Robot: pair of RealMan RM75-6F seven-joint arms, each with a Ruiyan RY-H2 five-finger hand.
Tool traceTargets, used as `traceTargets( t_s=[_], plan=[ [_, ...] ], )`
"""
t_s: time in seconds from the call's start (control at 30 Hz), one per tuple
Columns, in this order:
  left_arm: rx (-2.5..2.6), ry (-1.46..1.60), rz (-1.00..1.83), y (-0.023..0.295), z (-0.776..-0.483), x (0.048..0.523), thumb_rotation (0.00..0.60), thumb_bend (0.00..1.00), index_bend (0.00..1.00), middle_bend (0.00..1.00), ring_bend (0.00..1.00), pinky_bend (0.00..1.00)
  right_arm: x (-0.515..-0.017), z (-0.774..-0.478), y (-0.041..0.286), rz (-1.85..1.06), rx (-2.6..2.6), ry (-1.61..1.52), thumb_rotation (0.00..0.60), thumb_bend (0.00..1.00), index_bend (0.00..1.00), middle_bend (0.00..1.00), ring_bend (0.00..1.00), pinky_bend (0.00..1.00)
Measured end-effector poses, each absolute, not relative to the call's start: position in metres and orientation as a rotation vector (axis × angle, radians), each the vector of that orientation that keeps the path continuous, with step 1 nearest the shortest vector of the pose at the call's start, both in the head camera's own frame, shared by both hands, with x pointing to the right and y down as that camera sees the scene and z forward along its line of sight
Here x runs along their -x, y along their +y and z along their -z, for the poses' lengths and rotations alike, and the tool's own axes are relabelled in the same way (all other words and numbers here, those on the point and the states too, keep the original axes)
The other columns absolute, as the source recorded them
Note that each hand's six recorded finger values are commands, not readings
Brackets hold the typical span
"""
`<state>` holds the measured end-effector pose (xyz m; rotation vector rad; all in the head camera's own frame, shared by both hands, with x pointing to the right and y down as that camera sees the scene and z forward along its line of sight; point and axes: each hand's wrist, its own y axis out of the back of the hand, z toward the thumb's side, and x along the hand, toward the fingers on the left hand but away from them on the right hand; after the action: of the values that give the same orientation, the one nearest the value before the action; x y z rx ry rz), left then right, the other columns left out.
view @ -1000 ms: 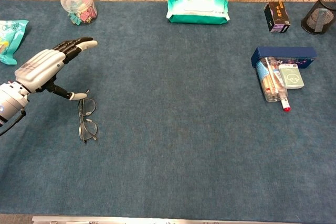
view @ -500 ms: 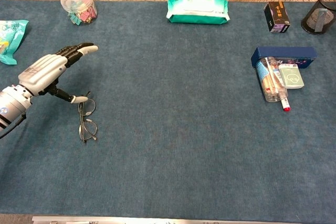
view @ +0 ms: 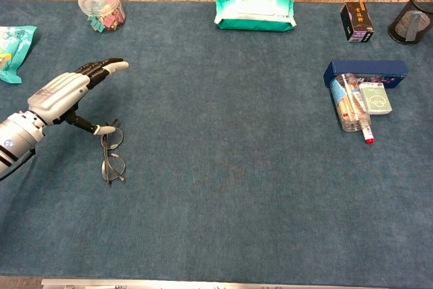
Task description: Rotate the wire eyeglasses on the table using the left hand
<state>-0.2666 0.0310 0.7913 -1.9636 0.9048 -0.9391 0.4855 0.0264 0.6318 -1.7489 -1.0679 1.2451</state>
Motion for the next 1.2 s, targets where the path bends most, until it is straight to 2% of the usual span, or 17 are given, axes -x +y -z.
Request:
traceTargets(
  t_s=[0.3,0.7,0.9,1.03,1.2],
  plan=[
    [1.884,0.970,0.832,0.030,-0.752,0.273,0.600,0.00,0.01,0.00,0.00,0.01,-0.486,-0.623,0.027,-1.231,1.728,-1.073,0.600,0.00,0.00,0.09,0.00,0.21],
    [1.710,1.121,0.877,0.037,-0.683,0.328,0.600,0.00,0.04,0.00,0.00,0.13,-0.488,-0.616,0.038,-1.238,1.706,-1.089,0.600,0.00,0.00,0.09,0.00,0.21],
    [1.632,1.185,1.004,0.056,-0.656,0.366,0.600,0.00,0.10,0.01,0.01,0.19,-0.487,-0.614,0.042,-1.255,1.674,-1.106,0.600,0.00,0.01,0.10,0.00,0.21],
    [1.582,1.197,1.111,0.073,-0.645,0.389,0.600,0.00,0.11,0.03,0.04,0.25,-0.487,-0.612,0.049,-1.273,1.638,-1.128,0.600,0.00,0.01,0.10,0.00,0.21],
    [1.518,1.238,1.212,0.098,-0.629,0.414,0.600,0.00,0.11,0.04,0.04,0.26,-0.491,-0.614,0.060,-1.307,1.615,-1.162,0.600,0.00,0.02,0.10,0.00,0.21]
  ],
)
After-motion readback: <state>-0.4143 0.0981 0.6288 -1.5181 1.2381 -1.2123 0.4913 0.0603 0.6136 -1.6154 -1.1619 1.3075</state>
